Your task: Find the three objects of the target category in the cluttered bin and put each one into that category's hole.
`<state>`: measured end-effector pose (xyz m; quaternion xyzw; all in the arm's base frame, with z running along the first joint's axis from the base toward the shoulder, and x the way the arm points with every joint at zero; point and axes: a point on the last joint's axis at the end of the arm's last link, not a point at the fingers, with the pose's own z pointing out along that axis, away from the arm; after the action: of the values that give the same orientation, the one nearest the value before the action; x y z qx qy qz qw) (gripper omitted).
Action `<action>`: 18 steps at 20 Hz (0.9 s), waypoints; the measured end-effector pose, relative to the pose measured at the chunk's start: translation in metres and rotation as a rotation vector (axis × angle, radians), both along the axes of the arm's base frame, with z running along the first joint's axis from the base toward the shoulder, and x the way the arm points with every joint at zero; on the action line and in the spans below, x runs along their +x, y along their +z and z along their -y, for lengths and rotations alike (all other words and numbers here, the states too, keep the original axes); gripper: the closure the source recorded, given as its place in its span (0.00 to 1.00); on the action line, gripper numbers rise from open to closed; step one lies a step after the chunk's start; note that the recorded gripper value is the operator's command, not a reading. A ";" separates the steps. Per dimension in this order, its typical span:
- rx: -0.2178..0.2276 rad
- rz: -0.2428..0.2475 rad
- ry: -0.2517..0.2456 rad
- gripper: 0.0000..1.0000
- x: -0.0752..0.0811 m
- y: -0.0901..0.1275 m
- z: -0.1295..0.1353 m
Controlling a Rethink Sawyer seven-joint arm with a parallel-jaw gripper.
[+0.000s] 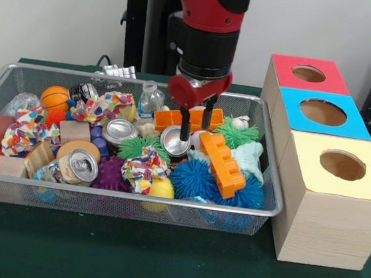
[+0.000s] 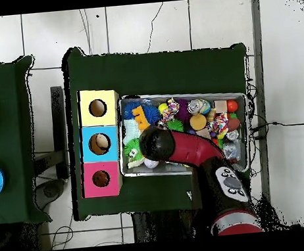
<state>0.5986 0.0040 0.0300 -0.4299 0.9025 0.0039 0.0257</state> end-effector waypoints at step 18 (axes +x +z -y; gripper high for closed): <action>0.036 -0.017 -0.093 0.00 0.019 0.010 0.059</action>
<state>0.6179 -0.0552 0.0402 -0.3871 0.9214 0.0223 0.0259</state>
